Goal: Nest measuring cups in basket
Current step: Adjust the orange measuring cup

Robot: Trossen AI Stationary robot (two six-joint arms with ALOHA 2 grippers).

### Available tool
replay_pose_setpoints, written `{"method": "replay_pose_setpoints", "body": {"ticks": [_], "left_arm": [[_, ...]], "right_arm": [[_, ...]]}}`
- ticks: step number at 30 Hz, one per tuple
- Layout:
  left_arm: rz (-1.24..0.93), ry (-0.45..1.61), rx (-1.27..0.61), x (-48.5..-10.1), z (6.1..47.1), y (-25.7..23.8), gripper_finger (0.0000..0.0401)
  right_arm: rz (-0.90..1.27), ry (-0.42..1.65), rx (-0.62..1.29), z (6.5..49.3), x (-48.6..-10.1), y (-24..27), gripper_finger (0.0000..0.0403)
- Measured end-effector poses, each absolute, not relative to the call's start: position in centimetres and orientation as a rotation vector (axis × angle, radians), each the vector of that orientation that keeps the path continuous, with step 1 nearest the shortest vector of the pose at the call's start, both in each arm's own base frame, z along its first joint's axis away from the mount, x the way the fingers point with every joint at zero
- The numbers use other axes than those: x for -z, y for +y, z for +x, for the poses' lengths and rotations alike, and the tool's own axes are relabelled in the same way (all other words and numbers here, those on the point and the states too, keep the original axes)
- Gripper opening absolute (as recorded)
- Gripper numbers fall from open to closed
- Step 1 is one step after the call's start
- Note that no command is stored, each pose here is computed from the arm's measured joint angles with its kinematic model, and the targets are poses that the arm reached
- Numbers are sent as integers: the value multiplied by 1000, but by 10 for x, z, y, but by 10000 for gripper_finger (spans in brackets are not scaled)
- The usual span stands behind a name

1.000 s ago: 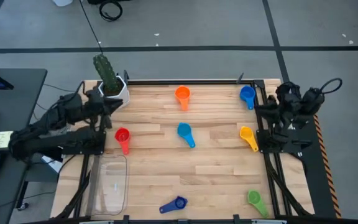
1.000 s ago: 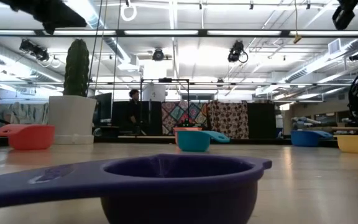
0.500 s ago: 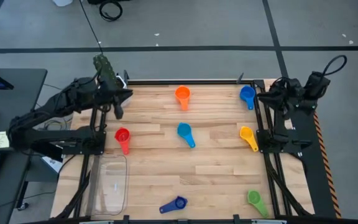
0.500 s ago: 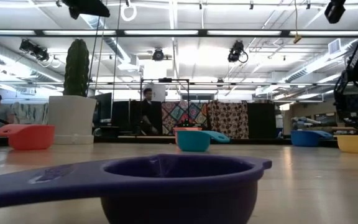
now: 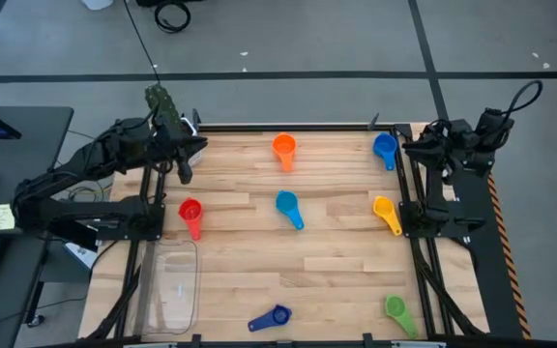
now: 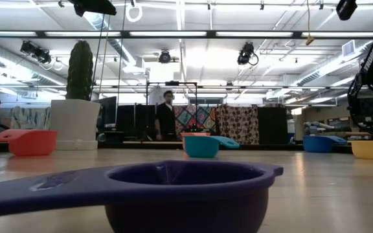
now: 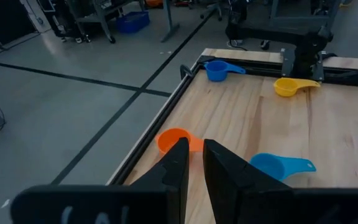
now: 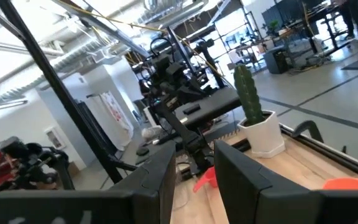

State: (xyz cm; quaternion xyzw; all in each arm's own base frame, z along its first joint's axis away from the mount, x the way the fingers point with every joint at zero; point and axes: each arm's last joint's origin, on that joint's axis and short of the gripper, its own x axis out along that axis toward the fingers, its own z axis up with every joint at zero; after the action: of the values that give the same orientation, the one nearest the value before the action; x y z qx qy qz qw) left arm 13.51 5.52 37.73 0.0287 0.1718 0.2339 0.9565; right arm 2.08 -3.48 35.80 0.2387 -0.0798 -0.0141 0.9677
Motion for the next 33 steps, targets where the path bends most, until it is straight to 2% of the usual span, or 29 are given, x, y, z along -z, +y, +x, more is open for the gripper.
{"method": "replay_pose_setpoints", "body": {"ticks": [9,16,20,24,27,33], "left_arm": [[58,348,-475,-377,135,55,52],[59,348,-475,-377,135,55,52],[59,351,-475,-377,135,55,52],[51,350,-476,-377,135,55,52],[50,351,-476,-377,135,55,52],[50,352,-476,-377,135,55,52]], "right_arm": [[605,-216,-102,20,-360,-32,114],[578,-169,13,21,-359,-35,114],[422,-141,72,23,-362,-28,114],[282,-41,219,25,-372,-19,114],[148,-20,228,27,-385,-11,114],[65,-9,271,31,-412,2,114]]}}
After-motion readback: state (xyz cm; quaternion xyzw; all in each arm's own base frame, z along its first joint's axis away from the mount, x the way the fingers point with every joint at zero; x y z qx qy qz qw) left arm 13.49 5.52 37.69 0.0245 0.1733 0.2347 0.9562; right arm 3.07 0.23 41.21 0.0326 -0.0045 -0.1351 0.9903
